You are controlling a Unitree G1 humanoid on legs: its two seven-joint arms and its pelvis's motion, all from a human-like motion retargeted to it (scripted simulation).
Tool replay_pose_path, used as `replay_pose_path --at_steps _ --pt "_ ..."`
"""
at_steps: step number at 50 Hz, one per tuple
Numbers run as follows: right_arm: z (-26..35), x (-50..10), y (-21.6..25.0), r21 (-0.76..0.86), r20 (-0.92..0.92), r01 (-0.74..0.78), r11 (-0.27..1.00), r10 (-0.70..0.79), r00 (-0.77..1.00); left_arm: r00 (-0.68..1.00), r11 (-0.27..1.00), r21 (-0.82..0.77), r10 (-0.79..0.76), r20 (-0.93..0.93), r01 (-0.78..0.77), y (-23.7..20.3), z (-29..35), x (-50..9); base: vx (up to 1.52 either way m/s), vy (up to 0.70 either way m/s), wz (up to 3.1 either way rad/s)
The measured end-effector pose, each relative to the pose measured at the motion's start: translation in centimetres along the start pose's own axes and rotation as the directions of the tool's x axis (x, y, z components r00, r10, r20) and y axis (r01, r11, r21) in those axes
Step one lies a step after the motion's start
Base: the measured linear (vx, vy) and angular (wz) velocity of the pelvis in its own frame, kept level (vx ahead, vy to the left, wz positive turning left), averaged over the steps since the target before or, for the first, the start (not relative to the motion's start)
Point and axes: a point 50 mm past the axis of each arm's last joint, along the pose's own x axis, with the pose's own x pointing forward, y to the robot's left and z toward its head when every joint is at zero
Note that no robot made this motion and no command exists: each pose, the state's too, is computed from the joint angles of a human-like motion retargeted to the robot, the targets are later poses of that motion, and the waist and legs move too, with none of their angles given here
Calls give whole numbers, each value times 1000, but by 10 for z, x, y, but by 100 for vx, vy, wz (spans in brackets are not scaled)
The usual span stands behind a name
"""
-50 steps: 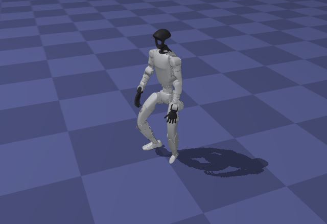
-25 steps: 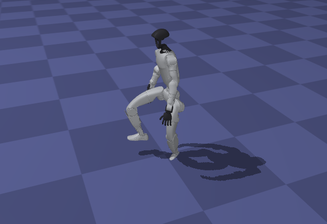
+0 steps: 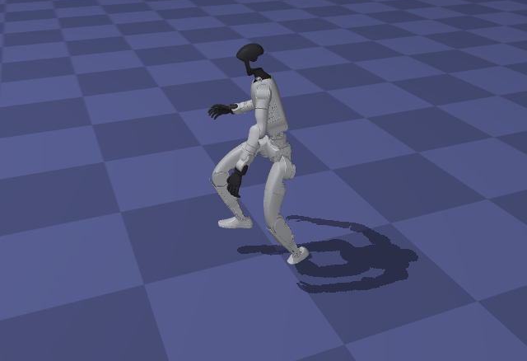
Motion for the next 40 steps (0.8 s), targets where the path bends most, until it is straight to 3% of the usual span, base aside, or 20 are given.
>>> replay_pose_path --at_steps 6,13,19,25,32,40 --pt "101 0 -43 -84 424 160 984 -110 899 999 995 91 26 18 -28 11 8 0 19 -7 -69" --pt "154 -23 -51 -123 638 230 965 -101 764 999 994 95 -47 2 47 -11 1 1 20 0 -46" --pt "158 -42 -46 -85 685 240 967 -118 719 991 991 30 -127 -51 129 -42 -20 -4 20 -2 -91" --pt "145 -52 -48 63 665 292 954 -258 701 987 988 -74 -144 -77 138 -60 -29 -7 18 5 -87" --pt "118 -58 -45 234 579 344 909 -414 702 984 979 -176 -126 -128 102 -72 -43 -11 16 7 -62" --pt "107 -67 -36 324 549 384 865 -502 668 978 963 -269 -56 -201 -1 -79 -64 -18 13 7 -60"
